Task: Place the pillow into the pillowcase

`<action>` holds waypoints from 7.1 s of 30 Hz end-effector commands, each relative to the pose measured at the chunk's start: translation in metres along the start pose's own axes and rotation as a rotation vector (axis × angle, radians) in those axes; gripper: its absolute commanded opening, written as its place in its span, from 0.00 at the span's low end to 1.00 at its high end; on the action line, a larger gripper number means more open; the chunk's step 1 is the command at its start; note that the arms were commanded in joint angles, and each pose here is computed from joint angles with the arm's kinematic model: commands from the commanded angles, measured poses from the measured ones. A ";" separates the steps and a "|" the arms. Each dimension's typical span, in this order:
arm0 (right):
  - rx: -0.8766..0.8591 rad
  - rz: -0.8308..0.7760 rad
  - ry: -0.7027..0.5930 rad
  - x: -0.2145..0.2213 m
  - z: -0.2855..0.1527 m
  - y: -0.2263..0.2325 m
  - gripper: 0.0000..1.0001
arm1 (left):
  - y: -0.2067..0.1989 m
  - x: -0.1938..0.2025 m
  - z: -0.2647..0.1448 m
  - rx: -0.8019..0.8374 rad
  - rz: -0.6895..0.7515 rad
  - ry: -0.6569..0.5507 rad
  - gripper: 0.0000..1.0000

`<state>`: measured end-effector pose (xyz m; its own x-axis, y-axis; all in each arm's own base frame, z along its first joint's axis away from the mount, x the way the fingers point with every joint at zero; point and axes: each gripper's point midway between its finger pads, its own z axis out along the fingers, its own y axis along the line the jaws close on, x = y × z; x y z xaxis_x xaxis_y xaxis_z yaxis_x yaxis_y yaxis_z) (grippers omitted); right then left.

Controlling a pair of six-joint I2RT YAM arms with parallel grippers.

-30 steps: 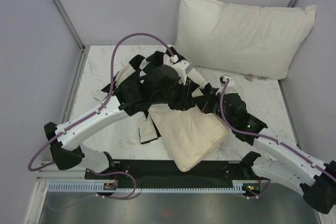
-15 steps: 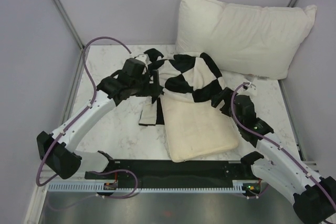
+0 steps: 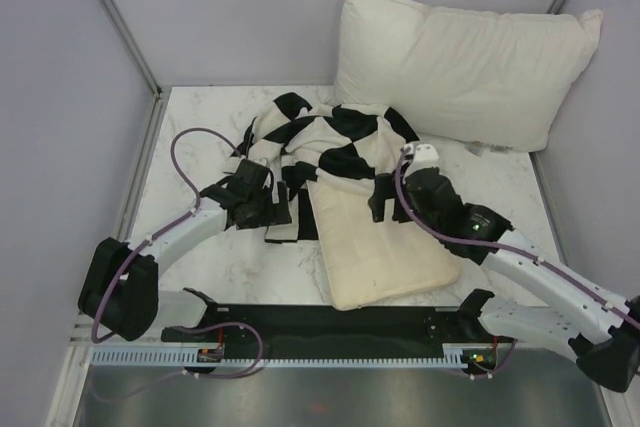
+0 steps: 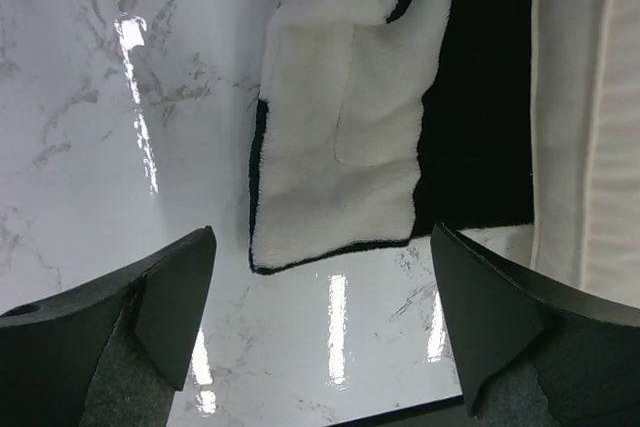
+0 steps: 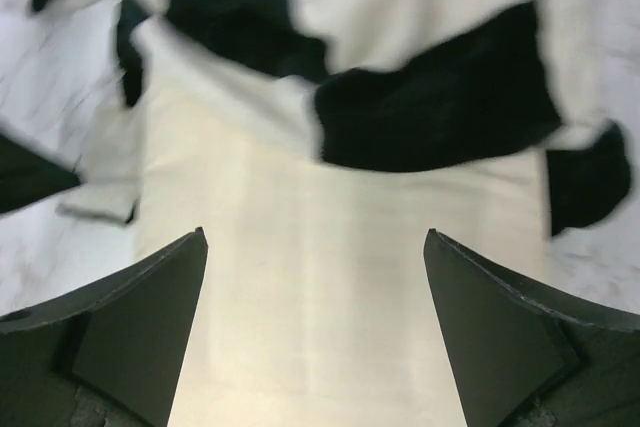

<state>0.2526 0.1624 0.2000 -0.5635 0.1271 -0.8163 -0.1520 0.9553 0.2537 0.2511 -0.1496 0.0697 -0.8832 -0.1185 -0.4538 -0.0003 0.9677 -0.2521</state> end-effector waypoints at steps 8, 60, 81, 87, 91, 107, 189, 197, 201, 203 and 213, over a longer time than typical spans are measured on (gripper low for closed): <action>-0.102 -0.407 0.173 0.089 -0.008 0.114 0.98 | -0.016 -0.013 0.044 0.062 -0.080 -0.047 0.94; -0.006 -0.371 0.046 -0.022 0.060 0.118 0.00 | -0.090 0.112 -0.128 0.621 0.050 0.107 0.02; -0.122 -0.317 0.102 0.007 0.123 0.146 0.00 | -0.159 0.073 -0.302 1.126 0.125 0.033 0.02; -0.192 -0.323 0.112 0.016 0.106 0.144 0.34 | -0.142 0.080 -0.272 1.015 0.109 0.022 0.03; -0.252 -0.298 0.081 0.013 0.064 0.129 0.66 | -0.101 0.087 -0.195 0.683 0.068 0.012 0.25; -0.217 -0.223 0.144 0.049 0.027 0.051 0.87 | -0.057 0.081 -0.080 0.266 -0.003 -0.057 1.00; -0.081 0.190 0.356 0.123 0.106 -0.034 0.00 | -0.006 0.017 -0.085 0.380 -0.297 -0.270 0.02; -0.223 0.162 0.084 -0.003 0.014 0.007 0.00 | -0.061 -0.019 -0.174 0.628 -0.219 -0.305 0.02; -0.303 0.119 -0.076 -0.106 -0.044 0.039 0.00 | -0.096 -0.054 -0.262 0.783 -0.160 -0.374 0.02; -0.329 0.110 -0.142 -0.148 -0.070 0.052 0.00 | -0.110 -0.074 -0.306 0.842 -0.130 -0.443 0.02; -0.387 0.112 -0.306 -0.236 -0.127 0.077 0.00 | -0.131 -0.110 -0.434 0.952 -0.031 -0.684 0.02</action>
<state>0.2704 0.1707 0.4532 -0.3812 0.3309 -0.8633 -0.4003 0.7826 0.4768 0.1642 -0.1653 0.4825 -0.5115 -0.5114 -0.6905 0.4821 0.4945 -0.7233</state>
